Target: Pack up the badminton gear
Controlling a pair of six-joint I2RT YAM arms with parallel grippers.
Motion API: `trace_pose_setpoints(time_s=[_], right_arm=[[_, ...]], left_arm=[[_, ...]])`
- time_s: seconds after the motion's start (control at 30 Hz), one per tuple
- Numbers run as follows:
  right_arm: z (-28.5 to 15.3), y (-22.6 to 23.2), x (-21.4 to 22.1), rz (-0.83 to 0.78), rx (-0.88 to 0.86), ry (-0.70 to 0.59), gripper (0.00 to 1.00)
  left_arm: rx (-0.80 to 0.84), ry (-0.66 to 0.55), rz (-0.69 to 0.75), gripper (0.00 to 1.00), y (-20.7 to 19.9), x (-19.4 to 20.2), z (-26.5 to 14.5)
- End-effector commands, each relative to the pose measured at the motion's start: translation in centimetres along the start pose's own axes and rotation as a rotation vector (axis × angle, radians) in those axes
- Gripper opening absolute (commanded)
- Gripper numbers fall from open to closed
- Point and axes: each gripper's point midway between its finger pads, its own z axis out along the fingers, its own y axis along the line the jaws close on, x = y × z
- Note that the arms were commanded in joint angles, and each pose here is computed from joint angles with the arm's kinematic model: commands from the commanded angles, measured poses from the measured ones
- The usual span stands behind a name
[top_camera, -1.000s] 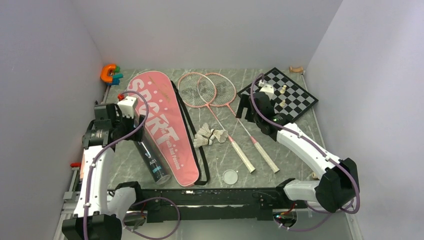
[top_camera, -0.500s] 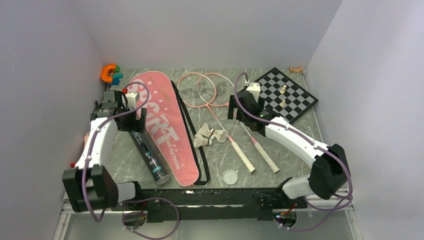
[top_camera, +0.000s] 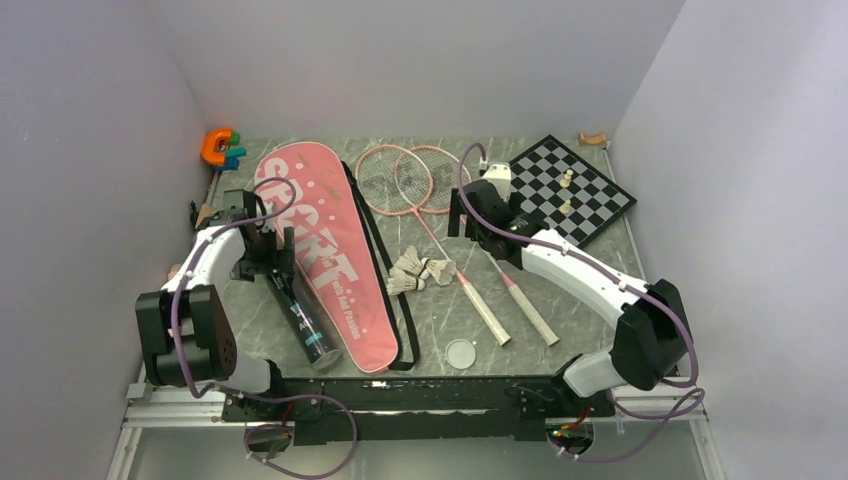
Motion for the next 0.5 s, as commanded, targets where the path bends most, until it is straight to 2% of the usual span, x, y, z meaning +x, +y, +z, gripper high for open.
trace_pose_setpoints(time_s=[0.0, 0.3, 0.47], right_arm=[[0.1, 1.0, -1.1, -0.004, 0.006, -0.026, 1.0], [0.5, 1.5, -0.3, -0.019, 0.009, -0.001, 1.0], [0.8, 2.2, 0.2, -0.021, -0.007, 0.018, 1.0]], left_arm=[[0.018, 0.028, -0.043, 0.99, -0.4, 0.5, 1.4], [-0.003, 0.055, -0.005, 0.99, 0.3, 0.3, 3.3], [0.034, 0.0, 0.101, 0.8, 0.0, -0.6, 2.3]])
